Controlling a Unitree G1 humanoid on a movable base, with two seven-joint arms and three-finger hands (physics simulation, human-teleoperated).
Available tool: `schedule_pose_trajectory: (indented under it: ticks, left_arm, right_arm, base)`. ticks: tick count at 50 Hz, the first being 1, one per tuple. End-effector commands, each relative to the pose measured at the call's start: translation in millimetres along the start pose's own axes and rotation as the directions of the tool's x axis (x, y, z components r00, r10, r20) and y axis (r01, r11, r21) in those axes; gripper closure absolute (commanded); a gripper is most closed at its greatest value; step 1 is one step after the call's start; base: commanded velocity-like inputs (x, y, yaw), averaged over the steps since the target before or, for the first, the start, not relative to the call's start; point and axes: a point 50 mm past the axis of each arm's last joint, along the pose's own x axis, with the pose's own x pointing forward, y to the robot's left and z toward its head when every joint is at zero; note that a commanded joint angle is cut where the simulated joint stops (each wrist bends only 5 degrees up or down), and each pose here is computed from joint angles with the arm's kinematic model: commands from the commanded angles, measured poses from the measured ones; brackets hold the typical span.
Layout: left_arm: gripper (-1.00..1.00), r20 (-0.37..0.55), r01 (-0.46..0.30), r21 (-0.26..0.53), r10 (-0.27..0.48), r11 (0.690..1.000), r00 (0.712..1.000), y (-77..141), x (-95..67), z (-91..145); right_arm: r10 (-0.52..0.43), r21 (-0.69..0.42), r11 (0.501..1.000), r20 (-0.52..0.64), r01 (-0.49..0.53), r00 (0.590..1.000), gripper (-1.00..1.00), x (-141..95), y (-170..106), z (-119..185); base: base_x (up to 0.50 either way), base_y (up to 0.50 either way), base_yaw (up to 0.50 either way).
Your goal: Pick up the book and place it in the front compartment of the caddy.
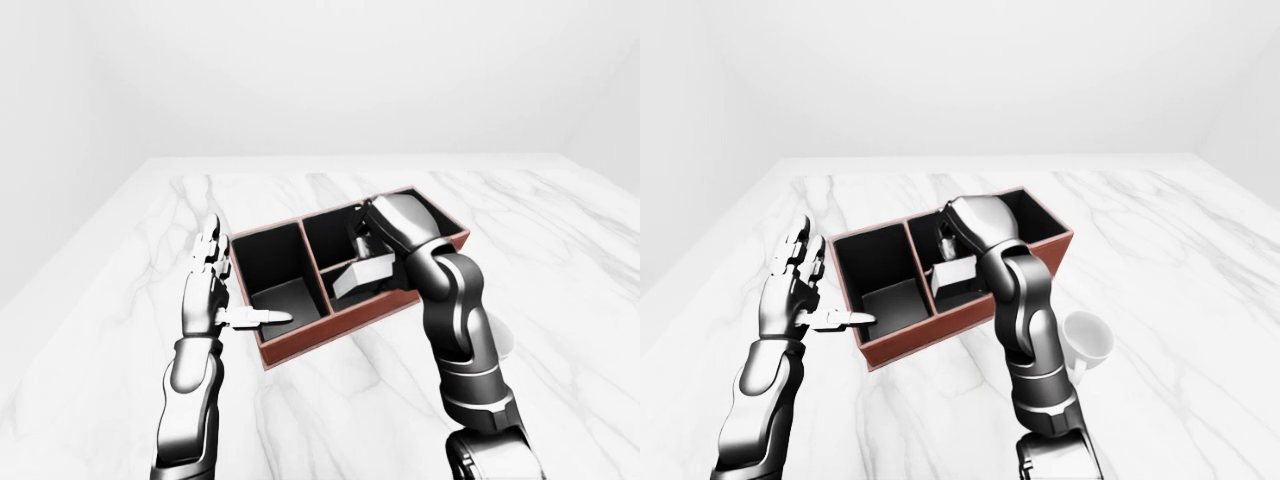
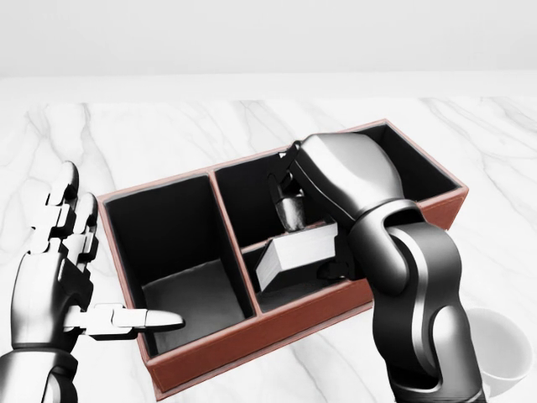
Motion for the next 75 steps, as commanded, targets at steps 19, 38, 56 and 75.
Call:
schedule_pose_trajectory:
  ticks: [19,38,56,75]
  left_arm:
    - [-1.00,-0.007,0.002,0.001,-0.002,1.000,1.000,-0.8,-0.6,-1.6]
    - [-1.00,-0.019,0.004,0.003,-0.004,1.000,1.000,-2.1,-0.4,-4.3]
    - [-1.00,-0.021,0.002,0.003,-0.002,1.000,1.000,-1.7,0.0,-4.8]
    - [-1.00,-0.021,0.000,0.002,0.000,1.000,1.000,-0.9,0.3,-5.0]
  right_arm:
    - [-0.021,-0.012,1.000,-0.025,0.020,0.999,1.00,41.0,0.8,-3.4]
    - [-0.027,-0.019,0.999,-0.043,0.026,0.999,1.00,58.8,-5.8,-8.6]
    - [-0.023,-0.018,1.000,-0.043,0.022,0.999,1.00,69.5,-1.7,-5.1]
    - [-0.019,-0.023,1.000,-0.035,0.018,0.999,1.00,82.0,2.6,-0.5]
  base:
    - [0.00,0.00,0.00]
    - [0.00,0.00,0.00]
    - [0.00,0.00,0.00]
    - [0.00,0.00,0.00]
